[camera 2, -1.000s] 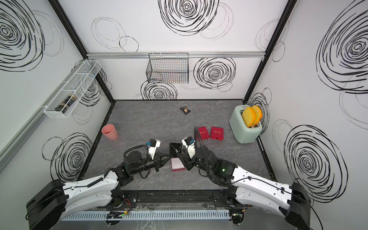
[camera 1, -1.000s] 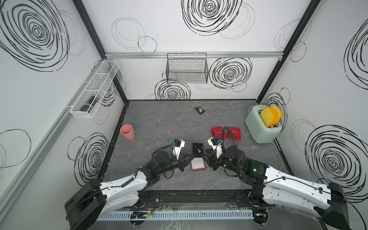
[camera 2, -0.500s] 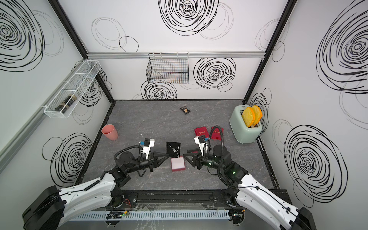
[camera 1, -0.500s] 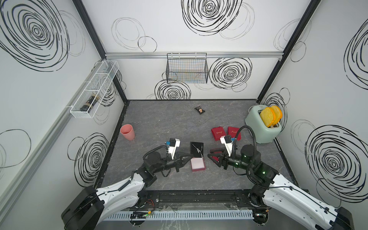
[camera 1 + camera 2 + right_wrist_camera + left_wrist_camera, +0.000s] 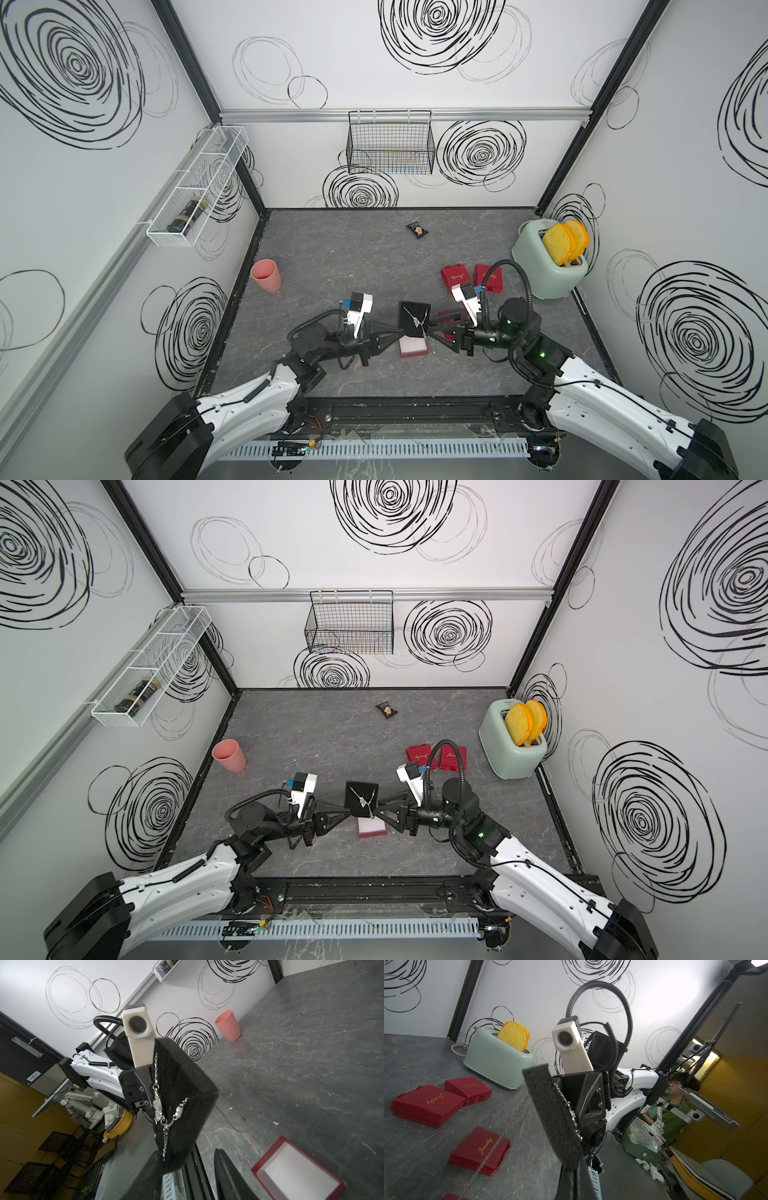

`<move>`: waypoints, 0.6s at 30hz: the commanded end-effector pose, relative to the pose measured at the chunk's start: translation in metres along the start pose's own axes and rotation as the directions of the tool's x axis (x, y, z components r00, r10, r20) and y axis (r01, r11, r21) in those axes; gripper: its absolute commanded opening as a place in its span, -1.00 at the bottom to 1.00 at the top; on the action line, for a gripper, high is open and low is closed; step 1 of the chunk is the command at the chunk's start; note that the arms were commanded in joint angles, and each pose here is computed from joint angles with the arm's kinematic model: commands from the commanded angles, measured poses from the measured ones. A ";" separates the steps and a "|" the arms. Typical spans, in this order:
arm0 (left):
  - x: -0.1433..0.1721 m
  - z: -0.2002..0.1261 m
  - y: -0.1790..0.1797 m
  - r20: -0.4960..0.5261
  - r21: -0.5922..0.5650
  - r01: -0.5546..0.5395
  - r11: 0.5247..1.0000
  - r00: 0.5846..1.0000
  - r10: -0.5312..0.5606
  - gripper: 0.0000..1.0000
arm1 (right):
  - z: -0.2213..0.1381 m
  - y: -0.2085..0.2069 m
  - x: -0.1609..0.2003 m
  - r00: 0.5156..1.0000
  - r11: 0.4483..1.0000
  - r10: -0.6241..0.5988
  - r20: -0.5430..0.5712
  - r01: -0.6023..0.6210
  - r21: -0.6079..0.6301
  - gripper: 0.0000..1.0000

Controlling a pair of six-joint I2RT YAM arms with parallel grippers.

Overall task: Take the necklace out of the lift-off lid jewelry box
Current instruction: Take out the inner lining from the jewelry box.

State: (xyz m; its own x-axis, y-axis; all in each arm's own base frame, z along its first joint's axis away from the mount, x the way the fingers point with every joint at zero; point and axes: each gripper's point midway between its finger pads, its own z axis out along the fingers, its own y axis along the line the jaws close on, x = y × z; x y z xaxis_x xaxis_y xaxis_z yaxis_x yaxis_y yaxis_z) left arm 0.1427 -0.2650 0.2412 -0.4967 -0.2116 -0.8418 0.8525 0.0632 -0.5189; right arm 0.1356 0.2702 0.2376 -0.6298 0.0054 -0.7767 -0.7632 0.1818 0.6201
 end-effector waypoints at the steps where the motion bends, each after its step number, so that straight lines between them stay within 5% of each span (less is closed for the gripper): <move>1: -0.007 -0.003 -0.013 0.029 0.055 -0.051 0.997 0.998 0.049 -1.00 | -0.002 0.016 -0.008 0.999 0.996 -0.024 0.029 0.027 -0.079 -0.12; 18: -0.010 -0.004 -0.028 0.045 0.126 -0.080 0.989 0.996 0.075 -1.00 | 0.002 0.020 -0.003 1.000 0.992 -0.008 -0.006 0.008 -0.128 -0.13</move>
State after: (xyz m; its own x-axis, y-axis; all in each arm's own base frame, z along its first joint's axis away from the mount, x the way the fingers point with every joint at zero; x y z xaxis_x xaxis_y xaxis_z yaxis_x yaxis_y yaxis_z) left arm 0.1314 -0.2637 0.2504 -0.4624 -0.2186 -0.8593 0.8802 0.0039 -0.4746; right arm 0.1260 0.2752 0.2479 -0.6336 -0.0049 -0.7736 -0.7708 0.0900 0.6307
